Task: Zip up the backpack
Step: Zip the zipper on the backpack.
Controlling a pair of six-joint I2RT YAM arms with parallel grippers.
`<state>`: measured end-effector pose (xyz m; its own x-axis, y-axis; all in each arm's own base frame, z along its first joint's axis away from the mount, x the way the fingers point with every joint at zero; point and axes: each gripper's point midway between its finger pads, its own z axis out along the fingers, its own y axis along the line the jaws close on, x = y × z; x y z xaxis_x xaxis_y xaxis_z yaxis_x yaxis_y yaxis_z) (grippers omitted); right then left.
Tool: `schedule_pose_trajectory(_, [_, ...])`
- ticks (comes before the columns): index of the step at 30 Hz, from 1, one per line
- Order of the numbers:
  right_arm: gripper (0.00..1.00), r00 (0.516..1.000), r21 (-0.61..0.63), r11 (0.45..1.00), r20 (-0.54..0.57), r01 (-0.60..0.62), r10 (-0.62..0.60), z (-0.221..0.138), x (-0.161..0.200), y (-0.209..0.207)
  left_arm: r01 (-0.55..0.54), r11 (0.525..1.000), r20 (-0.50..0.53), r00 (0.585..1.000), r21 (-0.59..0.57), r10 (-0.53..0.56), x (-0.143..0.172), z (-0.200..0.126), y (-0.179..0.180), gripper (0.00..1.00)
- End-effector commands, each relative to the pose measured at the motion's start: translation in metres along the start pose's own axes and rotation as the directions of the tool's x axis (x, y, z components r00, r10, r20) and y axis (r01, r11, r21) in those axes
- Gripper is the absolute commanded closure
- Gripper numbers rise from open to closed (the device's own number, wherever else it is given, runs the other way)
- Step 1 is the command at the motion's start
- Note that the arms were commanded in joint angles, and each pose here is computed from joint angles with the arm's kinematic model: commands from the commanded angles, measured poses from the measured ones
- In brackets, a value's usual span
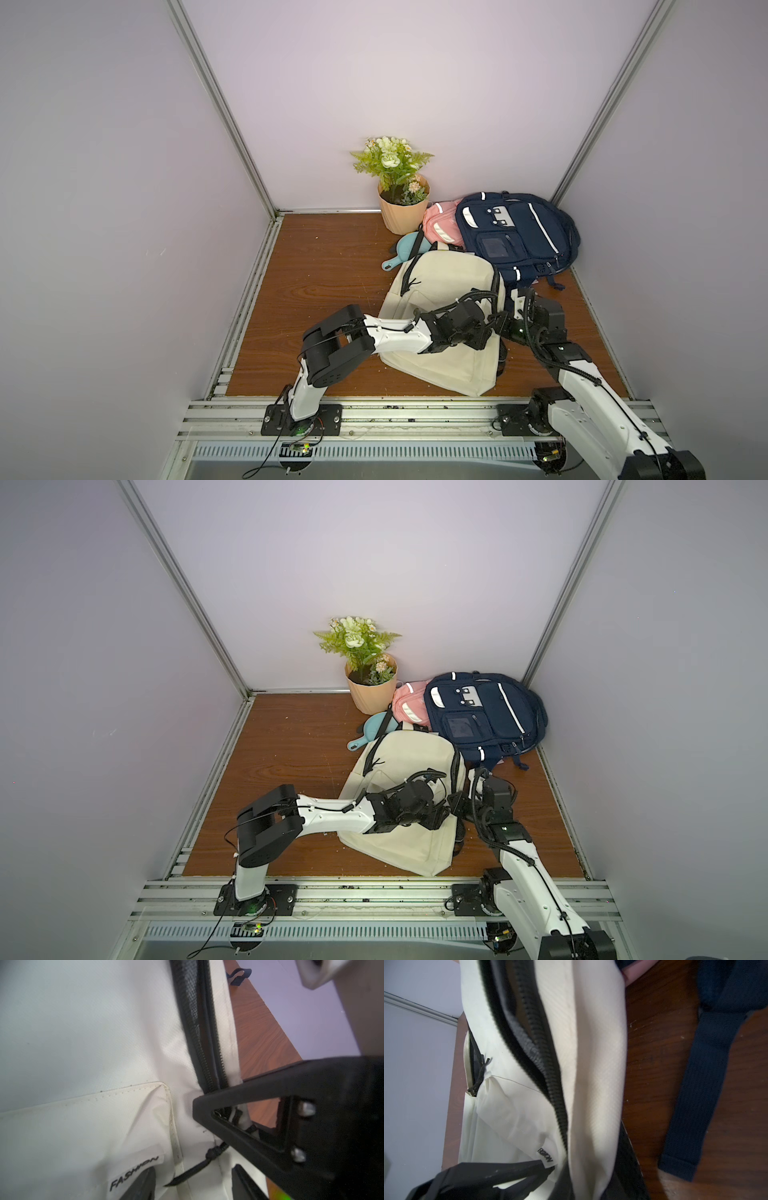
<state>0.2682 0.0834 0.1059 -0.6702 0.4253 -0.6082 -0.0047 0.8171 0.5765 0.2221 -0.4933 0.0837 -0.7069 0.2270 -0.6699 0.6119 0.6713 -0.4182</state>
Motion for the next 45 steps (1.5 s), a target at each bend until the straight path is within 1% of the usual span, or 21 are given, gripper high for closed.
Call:
schedule_pose_trajectory(1, [0.82,1.000,-0.111,0.994,-0.002,0.007,-0.007,-0.008,-0.012,0.032,-0.066,0.997,0.009,0.998,-0.046,0.067,0.008,0.008,0.011,0.41])
schedule_pose_trajectory(4, [0.83,1.000,-0.118,0.993,-0.003,0.004,-0.004,-0.010,-0.013,0.036,-0.090,0.992,0.001,0.996,-0.083,0.091,0.011,0.014,0.018,0.47])
schedule_pose_trajectory(8, [0.82,1.000,-0.111,0.994,-0.005,0.007,-0.007,-0.012,-0.013,0.037,-0.098,0.991,0.001,0.995,-0.093,0.099,0.010,0.018,0.020,0.62])
schedule_pose_trajectory(14, [0.82,1.000,0.006,1.000,-0.008,0.009,-0.009,-0.008,-0.013,0.017,-0.101,0.988,0.033,0.994,-0.113,0.105,0.006,0.004,0.024,0.80])
schedule_pose_trajectory(16, [0.81,1.000,0.029,1.000,-0.009,0.009,-0.009,-0.006,-0.014,0.012,-0.105,0.987,0.041,0.993,-0.121,0.110,0.006,-0.001,0.027,0.88])
schedule_pose_trajectory(20, [0.80,1.000,0.069,0.997,-0.002,0.024,-0.024,-0.004,-0.022,0.009,-0.108,0.985,0.053,0.992,-0.132,0.116,0.009,-0.008,0.032,0.99])
schedule_pose_trajectory(24, [0.78,0.999,0.131,0.990,0.015,0.047,-0.049,-0.007,-0.031,0.002,-0.106,0.987,0.071,0.991,-0.123,0.115,0.007,-0.015,0.032,1.00])
schedule_pose_trajectory(27, [0.76,0.999,0.182,0.982,0.017,0.043,-0.047,-0.007,-0.031,-0.007,-0.106,0.988,0.077,0.990,-0.111,0.115,0.006,-0.020,0.030,1.00])
schedule_pose_trajectory(31, [0.81,0.999,0.157,0.987,-0.004,0.033,-0.033,-0.002,-0.025,-0.005,-0.083,0.993,0.077,0.993,-0.085,0.090,0.008,-0.030,0.027,1.00])
schedule_pose_trajectory(34, [0.82,0.999,0.198,0.980,0.005,0.033,-0.034,-0.002,-0.027,-0.013,-0.068,0.995,0.096,0.993,-0.076,0.076,0.005,-0.041,0.026,1.00])
schedule_pose_trajectory(36, [0.81,0.999,0.202,0.979,0.008,0.036,-0.038,-0.003,-0.026,-0.014,-0.066,0.995,0.100,0.992,-0.071,0.073,0.004,-0.046,0.025,1.00])
schedule_pose_trajectory(37, [0.79,0.999,0.185,0.982,0.010,0.037,-0.040,-0.003,-0.024,-0.012,-0.064,0.996,0.100,0.993,-0.069,0.070,0.005,-0.047,0.026,1.00])
schedule_pose_trajectory(39, [0.67,0.999,0.127,0.991,0.020,0.035,-0.038,-0.003,-0.021,-0.005,-0.056,0.997,0.108,0.992,-0.061,0.062,0.006,-0.048,0.026,1.00])
schedule_pose_trajectory(41, [0.47,0.999,0.045,0.998,0.025,0.033,-0.034,-0.005,-0.015,0.006,-0.049,0.997,0.114,0.992,-0.055,0.055,0.008,-0.046,0.026,1.00])
schedule_pose_trajectory(42, [0.41,0.999,0.017,0.999,0.025,0.032,-0.033,-0.005,-0.012,0.009,-0.047,0.997,0.115,0.992,-0.057,0.054,0.007,-0.045,0.027,1.00])
schedule_pose_trajectory(43, [0.36,0.999,0.002,1.000,0.024,0.028,-0.028,-0.005,-0.008,0.010,-0.048,0.997,0.115,0.992,-0.055,0.054,0.007,-0.043,0.026,1.00])
schedule_pose_trajectory(45, [0.34,1.000,0.011,1.000,0.018,0.009,-0.010,-0.004,-0.001,0.003,-0.047,0.998,0.120,0.991,-0.045,0.052,0.005,-0.041,0.024,1.00])
